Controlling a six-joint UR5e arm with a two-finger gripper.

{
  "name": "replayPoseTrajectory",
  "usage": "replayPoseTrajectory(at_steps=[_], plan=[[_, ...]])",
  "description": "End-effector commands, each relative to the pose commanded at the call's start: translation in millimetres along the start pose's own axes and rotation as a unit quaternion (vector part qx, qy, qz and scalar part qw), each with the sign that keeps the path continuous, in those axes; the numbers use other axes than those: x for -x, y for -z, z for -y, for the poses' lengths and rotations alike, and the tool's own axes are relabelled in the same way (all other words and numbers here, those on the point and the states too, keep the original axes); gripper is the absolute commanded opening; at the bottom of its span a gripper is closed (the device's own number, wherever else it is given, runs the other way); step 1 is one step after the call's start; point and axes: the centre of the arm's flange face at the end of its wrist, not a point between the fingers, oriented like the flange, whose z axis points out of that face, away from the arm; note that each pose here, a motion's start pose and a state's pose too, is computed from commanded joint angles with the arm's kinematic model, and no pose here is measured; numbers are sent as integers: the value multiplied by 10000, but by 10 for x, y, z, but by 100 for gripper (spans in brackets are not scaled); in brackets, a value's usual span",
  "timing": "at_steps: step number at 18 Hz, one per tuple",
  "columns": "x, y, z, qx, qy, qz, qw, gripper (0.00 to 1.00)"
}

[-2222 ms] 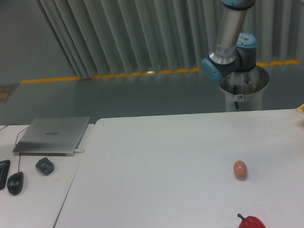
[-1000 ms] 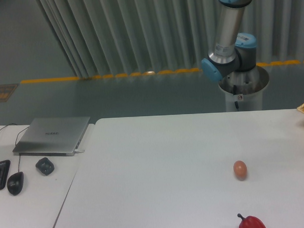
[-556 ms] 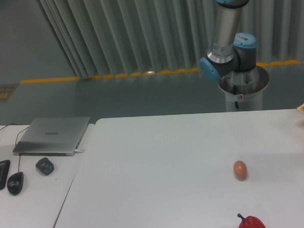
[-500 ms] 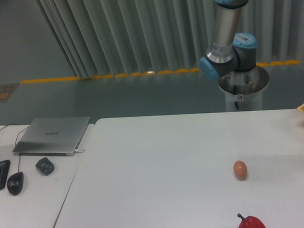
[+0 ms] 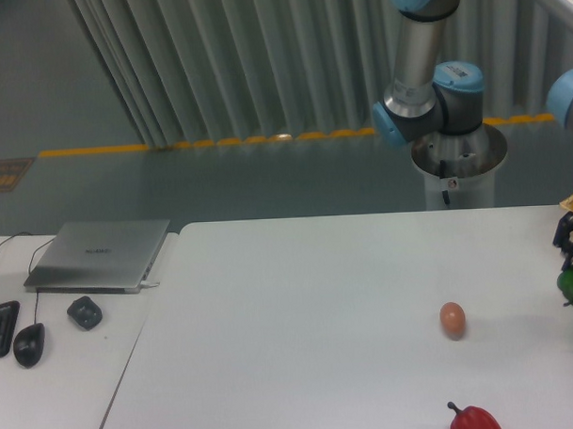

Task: Place the green pepper on the table
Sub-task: 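Carry the green bell pepper in the gripper over the table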

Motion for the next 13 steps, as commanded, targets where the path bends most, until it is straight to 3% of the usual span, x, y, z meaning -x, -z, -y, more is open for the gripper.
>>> replayPoseTrajectory(at_steps=[4, 8, 10, 13], plan=[[70, 52, 15, -78, -44, 211, 9997, 38], [278, 97, -62, 94, -136, 871, 9961, 37], [466, 147, -106, 226, -132, 1386, 9900, 37], [638, 244, -227, 256, -135, 1600, 9867, 37]])
